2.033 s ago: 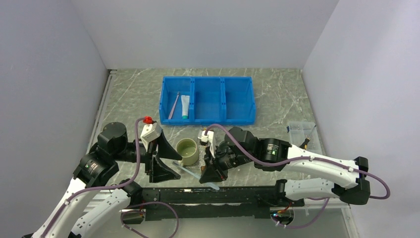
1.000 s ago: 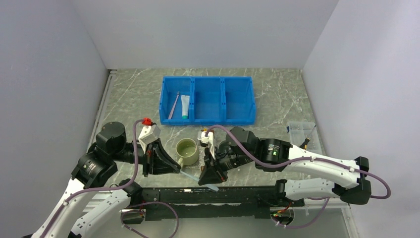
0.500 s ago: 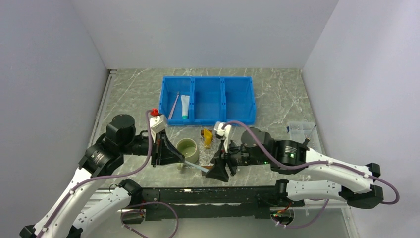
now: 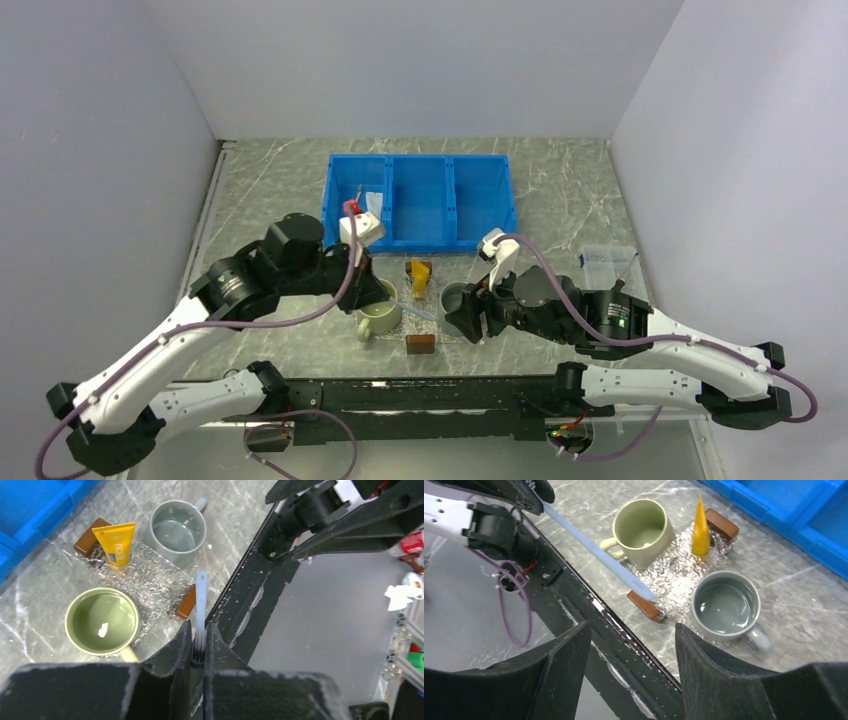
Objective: Prepare toiletry sets of a toothbrush and toothpaste on the tray
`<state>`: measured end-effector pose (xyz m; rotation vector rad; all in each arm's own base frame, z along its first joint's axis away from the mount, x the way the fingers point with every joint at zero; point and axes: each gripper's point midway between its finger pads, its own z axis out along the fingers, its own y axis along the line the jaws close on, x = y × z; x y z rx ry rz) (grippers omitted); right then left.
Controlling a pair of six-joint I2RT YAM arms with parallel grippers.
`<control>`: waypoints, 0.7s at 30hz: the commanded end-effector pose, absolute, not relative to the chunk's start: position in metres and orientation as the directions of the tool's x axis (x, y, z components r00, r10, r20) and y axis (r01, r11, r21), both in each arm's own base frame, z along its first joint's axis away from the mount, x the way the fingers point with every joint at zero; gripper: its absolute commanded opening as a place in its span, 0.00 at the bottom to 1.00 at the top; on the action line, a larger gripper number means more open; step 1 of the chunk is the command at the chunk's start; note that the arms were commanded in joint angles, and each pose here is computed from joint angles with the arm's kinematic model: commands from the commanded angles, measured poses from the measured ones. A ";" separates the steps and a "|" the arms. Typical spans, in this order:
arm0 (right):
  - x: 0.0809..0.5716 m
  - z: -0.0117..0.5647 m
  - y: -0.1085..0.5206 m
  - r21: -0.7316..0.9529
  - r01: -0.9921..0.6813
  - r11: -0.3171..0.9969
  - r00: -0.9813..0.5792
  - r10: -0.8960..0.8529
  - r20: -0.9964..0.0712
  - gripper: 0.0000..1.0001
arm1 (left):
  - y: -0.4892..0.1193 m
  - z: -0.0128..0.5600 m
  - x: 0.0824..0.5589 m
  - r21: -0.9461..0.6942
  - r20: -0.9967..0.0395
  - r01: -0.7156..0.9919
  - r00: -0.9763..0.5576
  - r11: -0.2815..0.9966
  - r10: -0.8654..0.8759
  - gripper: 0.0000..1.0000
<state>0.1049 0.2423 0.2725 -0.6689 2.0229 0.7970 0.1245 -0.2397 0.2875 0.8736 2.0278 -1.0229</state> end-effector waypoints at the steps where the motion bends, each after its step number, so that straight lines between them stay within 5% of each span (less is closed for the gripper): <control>1: 0.116 0.257 0.229 0.257 -0.630 0.732 -0.519 -0.151 -0.841 0.64 | -0.238 0.286 0.152 -0.266 -0.806 0.728 -0.527 0.632 0.268 0.00; 8: 0.116 0.238 0.227 0.240 -0.617 0.749 -0.539 -0.181 -0.822 0.64 | -0.244 0.265 0.177 -0.136 -0.754 0.656 -0.555 0.743 0.352 0.00; 21: 0.112 0.227 0.215 0.247 -0.610 0.753 -0.549 -0.176 -0.817 0.65 | -0.274 0.247 0.199 -0.095 -0.705 0.657 -0.575 0.748 0.416 0.00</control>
